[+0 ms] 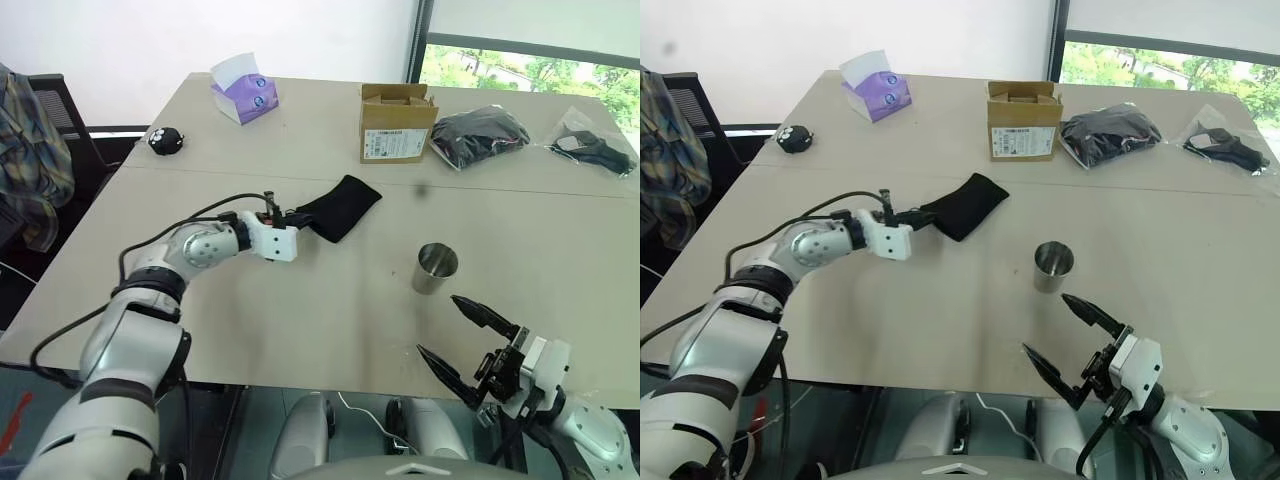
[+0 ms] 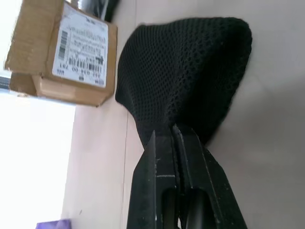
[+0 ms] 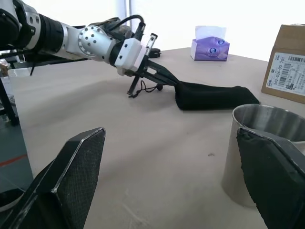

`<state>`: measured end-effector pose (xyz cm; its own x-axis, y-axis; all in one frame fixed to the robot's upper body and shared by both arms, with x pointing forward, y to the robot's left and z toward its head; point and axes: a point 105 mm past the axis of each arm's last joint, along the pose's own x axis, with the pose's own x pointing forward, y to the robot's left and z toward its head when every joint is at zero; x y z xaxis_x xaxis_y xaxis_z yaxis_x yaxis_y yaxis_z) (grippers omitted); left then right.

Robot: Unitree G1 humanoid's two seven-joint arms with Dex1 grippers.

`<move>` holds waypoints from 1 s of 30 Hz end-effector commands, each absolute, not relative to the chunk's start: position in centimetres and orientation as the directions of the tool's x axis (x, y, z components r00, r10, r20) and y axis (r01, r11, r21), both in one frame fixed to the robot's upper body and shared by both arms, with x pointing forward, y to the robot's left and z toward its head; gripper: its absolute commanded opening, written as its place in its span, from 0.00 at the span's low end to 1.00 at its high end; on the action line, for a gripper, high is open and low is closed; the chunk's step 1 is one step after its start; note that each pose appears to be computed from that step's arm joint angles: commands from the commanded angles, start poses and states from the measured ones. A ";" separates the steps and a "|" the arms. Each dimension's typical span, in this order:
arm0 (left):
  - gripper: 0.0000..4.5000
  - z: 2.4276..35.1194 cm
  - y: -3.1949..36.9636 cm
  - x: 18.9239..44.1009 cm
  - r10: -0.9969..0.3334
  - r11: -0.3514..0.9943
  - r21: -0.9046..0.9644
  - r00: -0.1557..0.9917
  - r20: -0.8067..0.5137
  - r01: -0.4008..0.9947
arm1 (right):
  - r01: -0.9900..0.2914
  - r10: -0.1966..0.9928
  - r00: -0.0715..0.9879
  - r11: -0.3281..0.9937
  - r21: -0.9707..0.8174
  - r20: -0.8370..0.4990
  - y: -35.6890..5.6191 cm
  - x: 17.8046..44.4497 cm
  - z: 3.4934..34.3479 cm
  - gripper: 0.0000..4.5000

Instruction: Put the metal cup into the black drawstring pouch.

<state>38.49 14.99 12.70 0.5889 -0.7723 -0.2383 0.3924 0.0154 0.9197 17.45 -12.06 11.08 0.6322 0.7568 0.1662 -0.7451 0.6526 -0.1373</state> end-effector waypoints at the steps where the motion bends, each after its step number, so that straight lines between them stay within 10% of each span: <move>1: 0.00 14.8 11.4 37.6 -0.858 0.081 0.913 0.495 -0.140 0.400 | -0.747 0.761 0.617 0.646 -0.156 0.200 -11.8 17.5 12.2 1.00; 12: 0.00 15.9 7.3 36.2 -0.872 0.229 0.673 0.455 -0.180 0.704 | -0.680 0.748 0.619 0.663 -0.313 0.238 -12.8 19.1 15.0 1.00; 26: 0.00 20.3 4.3 35.2 -0.842 0.385 0.334 0.476 -0.255 0.860 | -0.681 0.759 0.582 0.260 -0.685 -0.292 -11.8 24.2 15.5 1.00; 30: 0.00 21.9 3.6 35.0 -0.846 0.435 0.181 0.469 -0.253 0.882 | -0.709 0.711 0.558 0.141 -0.691 -0.428 -13.0 24.1 13.4 0.62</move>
<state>35.48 3.80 20.45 0.4741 -0.8325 -0.2867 0.8794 0.4314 0.2014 24.24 -12.97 13.23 0.5618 0.7146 -0.4167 -0.7205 0.1751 -0.6710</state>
